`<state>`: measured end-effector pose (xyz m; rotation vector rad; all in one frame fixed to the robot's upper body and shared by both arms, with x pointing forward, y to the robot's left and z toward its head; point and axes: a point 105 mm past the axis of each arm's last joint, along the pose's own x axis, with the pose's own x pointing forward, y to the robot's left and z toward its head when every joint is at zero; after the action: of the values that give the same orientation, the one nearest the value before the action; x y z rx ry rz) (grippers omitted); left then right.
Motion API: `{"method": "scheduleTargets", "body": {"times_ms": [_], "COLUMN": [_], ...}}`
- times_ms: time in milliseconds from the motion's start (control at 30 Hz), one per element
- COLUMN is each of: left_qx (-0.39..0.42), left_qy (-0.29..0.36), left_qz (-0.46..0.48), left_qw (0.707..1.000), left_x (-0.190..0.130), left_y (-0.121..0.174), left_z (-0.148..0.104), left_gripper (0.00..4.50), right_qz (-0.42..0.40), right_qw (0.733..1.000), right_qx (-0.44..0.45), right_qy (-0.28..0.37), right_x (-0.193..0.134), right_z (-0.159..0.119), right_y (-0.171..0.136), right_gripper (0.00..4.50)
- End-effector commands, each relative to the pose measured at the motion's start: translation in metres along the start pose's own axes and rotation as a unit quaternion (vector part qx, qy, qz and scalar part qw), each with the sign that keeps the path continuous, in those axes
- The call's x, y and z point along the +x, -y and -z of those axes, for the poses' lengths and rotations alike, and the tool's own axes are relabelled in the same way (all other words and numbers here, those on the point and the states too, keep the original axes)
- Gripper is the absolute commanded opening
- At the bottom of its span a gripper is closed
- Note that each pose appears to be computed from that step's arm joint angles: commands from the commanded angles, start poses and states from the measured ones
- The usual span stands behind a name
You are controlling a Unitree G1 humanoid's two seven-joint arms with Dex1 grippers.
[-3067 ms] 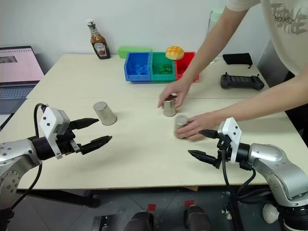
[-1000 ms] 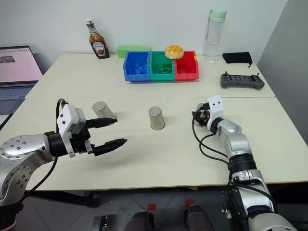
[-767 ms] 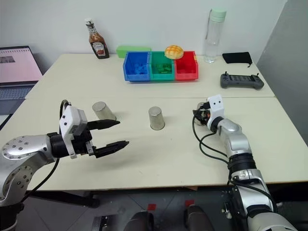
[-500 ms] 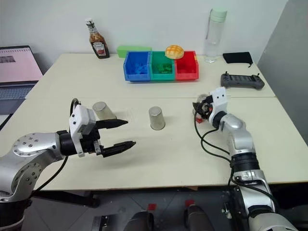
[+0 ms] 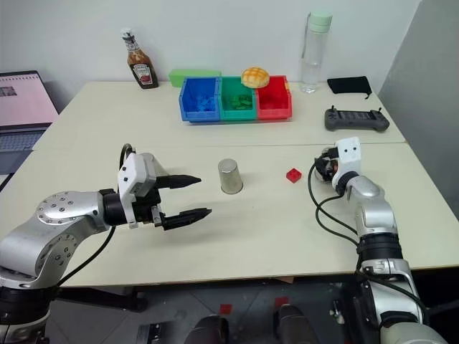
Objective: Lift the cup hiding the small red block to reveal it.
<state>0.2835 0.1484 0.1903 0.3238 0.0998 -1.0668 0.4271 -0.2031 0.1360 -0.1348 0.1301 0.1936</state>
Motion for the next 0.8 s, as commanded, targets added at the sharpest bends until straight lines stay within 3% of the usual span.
{"method": "scheduleTargets", "body": {"times_ms": [33,100,233,367,500,667,800], "left_qx": [0.02,0.021,0.026,0.03,0.047,0.041,0.023], "left_qy": [0.006,0.006,0.015,0.01,-0.041,-0.067,-0.06], "left_qz": [0.001,0.0,-0.023,-0.059,-0.125,-0.165,-0.151], "left_qw": [1.0,1.0,0.999,0.998,0.99,0.983,0.986], "left_x": [-0.001,-0.001,-0.003,-0.008,-0.024,-0.045,-0.055], "left_y": [-0.002,-0.002,-0.008,-0.016,-0.031,-0.034,-0.023], "left_z": [-0.007,-0.007,-0.009,-0.007,0.006,0.015,0.015], "left_gripper": [4.5,4.5,4.5,4.5,4.5,4.5,4.5], "right_qz": [0.025,0.028,-0.003,-0.026,-0.109,-0.272,-0.311], "right_qw": [0.999,0.999,0.993,0.985,0.968,0.946,0.944], "right_qx": [0.016,0.025,0.063,0.025,-0.036,-0.074,-0.033], "right_qy": [0.021,0.021,0.1,0.17,0.224,0.16,0.106], "right_x": [0.004,0.005,-0.004,-0.024,-0.062,-0.113,-0.132], "right_z": [-0.015,-0.016,-0.048,-0.077,-0.103,-0.074,-0.055], "right_y": [0.01,0.011,0.007,0.004,-0.018,-0.054,-0.064], "right_gripper": [4.0,4.45,4.48,4.48,4.48,4.48,4.48]}}
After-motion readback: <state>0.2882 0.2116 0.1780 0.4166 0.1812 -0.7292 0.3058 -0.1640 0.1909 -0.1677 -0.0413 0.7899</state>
